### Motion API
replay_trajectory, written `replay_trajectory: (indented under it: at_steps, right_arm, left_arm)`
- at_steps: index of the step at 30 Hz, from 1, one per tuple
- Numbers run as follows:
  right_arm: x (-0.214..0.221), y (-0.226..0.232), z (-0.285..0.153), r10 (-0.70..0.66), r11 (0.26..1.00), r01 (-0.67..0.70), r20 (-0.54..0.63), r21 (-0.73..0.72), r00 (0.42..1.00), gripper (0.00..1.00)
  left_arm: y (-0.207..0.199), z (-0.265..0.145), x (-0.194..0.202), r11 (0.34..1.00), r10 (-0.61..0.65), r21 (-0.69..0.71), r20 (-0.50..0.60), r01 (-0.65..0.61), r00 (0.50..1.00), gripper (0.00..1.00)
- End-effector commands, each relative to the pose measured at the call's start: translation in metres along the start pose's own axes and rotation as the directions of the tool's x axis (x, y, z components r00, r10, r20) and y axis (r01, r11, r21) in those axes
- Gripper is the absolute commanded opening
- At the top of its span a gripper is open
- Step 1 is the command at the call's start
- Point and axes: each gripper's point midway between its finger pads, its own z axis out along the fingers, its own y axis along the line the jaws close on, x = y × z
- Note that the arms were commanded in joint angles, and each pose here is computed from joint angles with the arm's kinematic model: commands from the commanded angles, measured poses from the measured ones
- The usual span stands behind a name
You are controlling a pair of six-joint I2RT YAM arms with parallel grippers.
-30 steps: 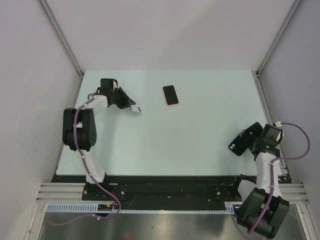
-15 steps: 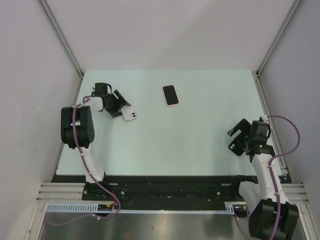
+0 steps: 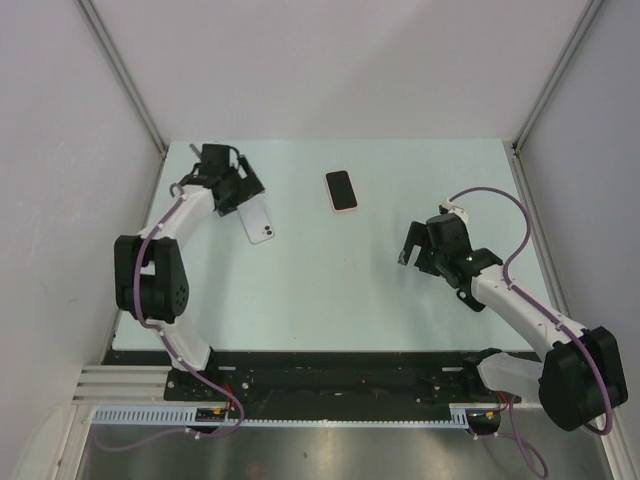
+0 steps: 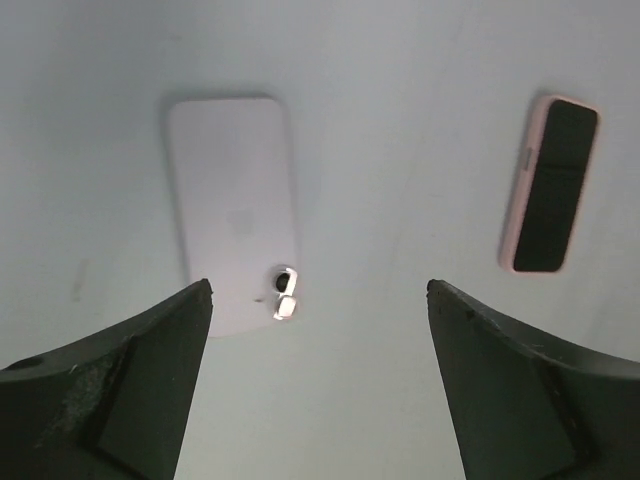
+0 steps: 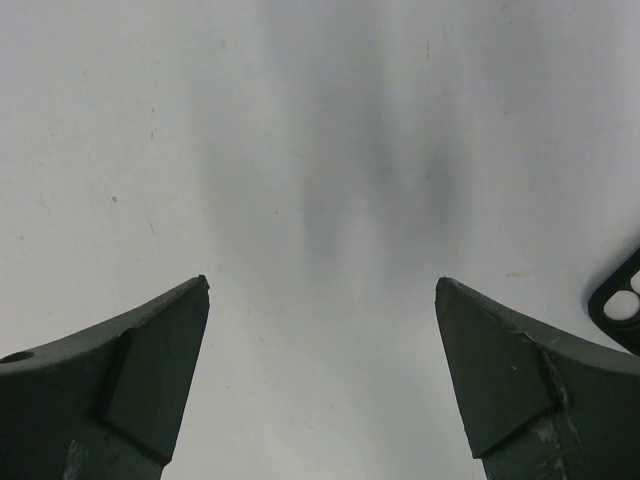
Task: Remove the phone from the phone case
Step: Pick up the phone at the center of the board.
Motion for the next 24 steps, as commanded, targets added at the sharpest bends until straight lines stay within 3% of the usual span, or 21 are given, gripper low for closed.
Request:
replay_trajectory:
  at_steps: [1, 8, 12, 20, 24]
  right_arm:
    - [-0.008, 0.008, 0.001, 0.022, 1.000, -0.022, 0.030, 0.012, 0.999, 1.00]
    - [-0.005, -0.007, -0.017, -0.002, 0.998, 0.000, 0.036, 0.055, 0.999, 1.00]
    - [-0.003, -0.012, -0.029, -0.002, 0.999, 0.000, 0.042, 0.054, 0.999, 1.00]
    - [0.009, -0.014, -0.035, 0.017, 1.000, -0.018, 0.034, 0.020, 0.999, 1.00]
    - [0.016, -0.012, -0.034, 0.015, 1.000, -0.015, 0.013, -0.002, 1.000, 1.00]
  left_arm:
    - [-0.082, -0.012, 0.022, 0.980, 0.173, 0.091, 0.030, -0.175, 0.985, 0.91]
    - [-0.146, 0.027, 0.078, 0.937, 0.346, 0.054, -0.029, -0.344, 0.938, 0.91]
    - [-0.183, 0.040, 0.091, 0.920, 0.387, 0.071, 0.000, -0.386, 0.922, 0.91]
    - [-0.211, 0.077, 0.117, 0.890, 0.455, 0.017, 0.009, -0.455, 0.891, 0.91]
    - [-0.228, 0.086, 0.119, 0.898, 0.439, 0.026, 0.024, -0.439, 0.898, 0.90]
